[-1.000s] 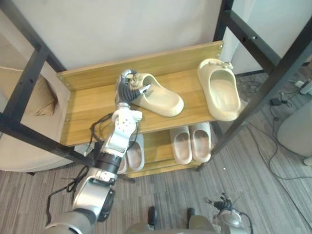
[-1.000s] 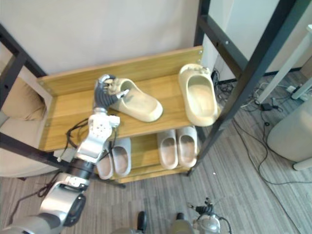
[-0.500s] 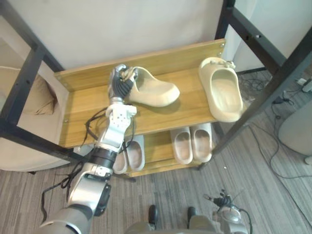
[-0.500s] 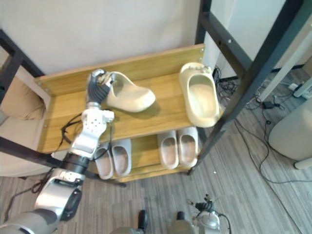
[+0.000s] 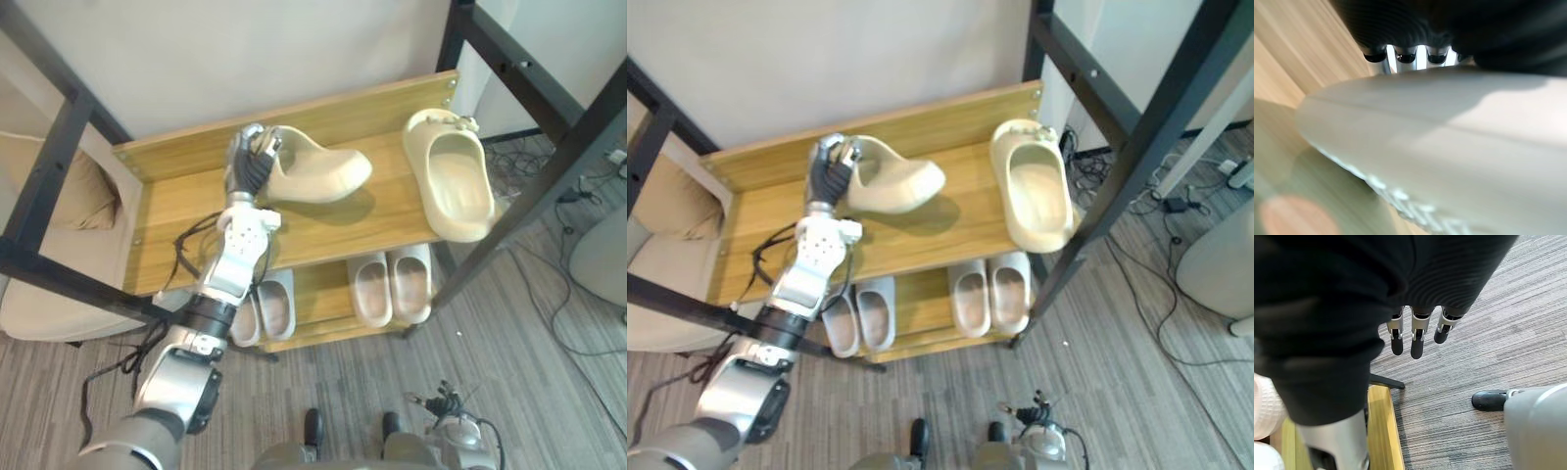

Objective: Organize the slippers on the shoe rack

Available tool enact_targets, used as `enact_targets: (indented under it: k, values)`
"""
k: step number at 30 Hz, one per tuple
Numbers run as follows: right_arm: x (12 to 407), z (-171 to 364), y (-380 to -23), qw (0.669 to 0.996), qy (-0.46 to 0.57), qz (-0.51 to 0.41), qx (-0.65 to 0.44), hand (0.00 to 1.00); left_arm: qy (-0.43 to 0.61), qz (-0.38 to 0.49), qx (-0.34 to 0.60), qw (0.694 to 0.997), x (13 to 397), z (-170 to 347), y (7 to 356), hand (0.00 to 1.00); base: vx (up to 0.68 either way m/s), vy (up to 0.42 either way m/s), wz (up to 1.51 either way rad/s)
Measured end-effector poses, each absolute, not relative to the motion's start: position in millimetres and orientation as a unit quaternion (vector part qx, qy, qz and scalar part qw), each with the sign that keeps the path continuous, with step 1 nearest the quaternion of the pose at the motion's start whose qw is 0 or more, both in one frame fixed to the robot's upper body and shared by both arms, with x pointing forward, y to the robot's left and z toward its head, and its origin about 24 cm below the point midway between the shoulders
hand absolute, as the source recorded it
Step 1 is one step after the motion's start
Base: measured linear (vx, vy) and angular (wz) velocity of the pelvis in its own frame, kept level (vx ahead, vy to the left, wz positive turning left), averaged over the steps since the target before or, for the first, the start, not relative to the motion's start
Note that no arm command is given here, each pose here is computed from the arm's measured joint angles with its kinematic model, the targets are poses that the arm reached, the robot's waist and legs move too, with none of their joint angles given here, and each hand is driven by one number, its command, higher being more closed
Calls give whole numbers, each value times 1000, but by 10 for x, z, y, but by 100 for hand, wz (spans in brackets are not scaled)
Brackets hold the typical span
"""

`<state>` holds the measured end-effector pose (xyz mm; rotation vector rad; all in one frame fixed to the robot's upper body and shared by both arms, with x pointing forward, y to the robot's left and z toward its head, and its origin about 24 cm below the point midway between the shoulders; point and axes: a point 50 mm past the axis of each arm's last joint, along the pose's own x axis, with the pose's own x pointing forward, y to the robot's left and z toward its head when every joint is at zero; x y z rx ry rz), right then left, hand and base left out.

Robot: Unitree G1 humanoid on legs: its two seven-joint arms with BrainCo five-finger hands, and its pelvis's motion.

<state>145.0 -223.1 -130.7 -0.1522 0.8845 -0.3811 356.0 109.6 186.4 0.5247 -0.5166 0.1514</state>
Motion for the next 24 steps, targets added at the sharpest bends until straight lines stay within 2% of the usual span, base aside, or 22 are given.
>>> enact_targets:
  k: [8,18,24]
  values:
    - [1394,-1330,-2287,880,429,-186,-84,0,-335,43,257,906,3385,2060,839,100,6,-9,-7]
    - [1420,-1315,-2308,883,422,-178,-101,0,-366,47,311,876,3338,2067,805,100,-6,-1,-5]
    - [1389,-1335,-2314,880,427,-179,-103,0,-359,48,331,871,3356,2013,846,100,4,0,-6]
